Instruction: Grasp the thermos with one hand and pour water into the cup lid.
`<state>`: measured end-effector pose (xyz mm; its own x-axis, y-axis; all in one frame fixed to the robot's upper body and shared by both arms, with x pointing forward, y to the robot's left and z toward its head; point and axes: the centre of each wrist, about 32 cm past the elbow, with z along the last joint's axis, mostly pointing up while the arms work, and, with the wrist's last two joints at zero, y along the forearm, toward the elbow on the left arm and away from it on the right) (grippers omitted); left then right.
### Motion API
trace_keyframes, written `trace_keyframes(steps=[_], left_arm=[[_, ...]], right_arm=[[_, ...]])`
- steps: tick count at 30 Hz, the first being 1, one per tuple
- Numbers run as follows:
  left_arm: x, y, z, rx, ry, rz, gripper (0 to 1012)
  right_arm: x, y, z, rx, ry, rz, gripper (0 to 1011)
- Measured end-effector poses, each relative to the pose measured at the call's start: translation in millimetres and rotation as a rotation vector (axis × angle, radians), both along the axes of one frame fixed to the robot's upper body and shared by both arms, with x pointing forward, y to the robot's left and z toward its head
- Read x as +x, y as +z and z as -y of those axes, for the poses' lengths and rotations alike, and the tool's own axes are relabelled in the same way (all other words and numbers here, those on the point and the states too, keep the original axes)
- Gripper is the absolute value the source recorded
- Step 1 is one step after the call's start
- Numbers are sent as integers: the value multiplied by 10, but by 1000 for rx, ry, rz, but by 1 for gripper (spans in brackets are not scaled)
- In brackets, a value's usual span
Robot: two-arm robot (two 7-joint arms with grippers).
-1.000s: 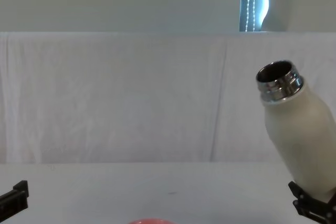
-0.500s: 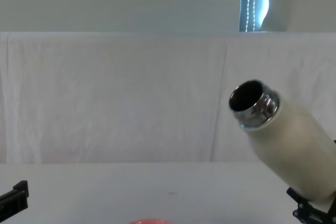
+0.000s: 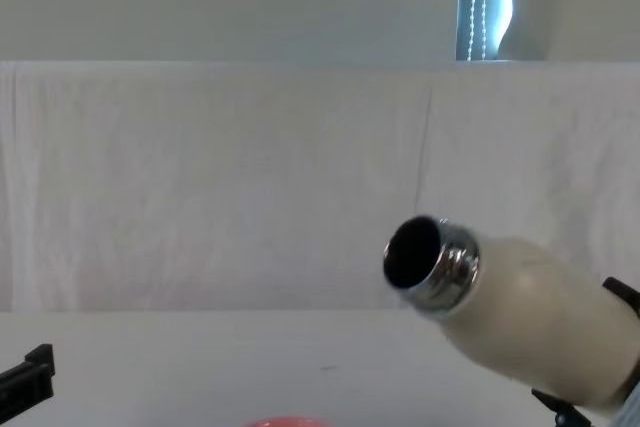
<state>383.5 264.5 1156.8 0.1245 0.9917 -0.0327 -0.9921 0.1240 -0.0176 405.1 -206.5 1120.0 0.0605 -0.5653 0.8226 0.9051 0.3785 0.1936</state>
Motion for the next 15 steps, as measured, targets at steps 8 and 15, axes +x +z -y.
trace_keyframes(steps=[8, 15], left_arm=[[0, 0, 0, 0, 0, 0, 1001], [0, 0, 0, 0, 0, 0, 1001]], right_arm=[[12, -70, -16, -115, -8, 51, 959], [27, -93, -21, -171, -15, 85, 959]])
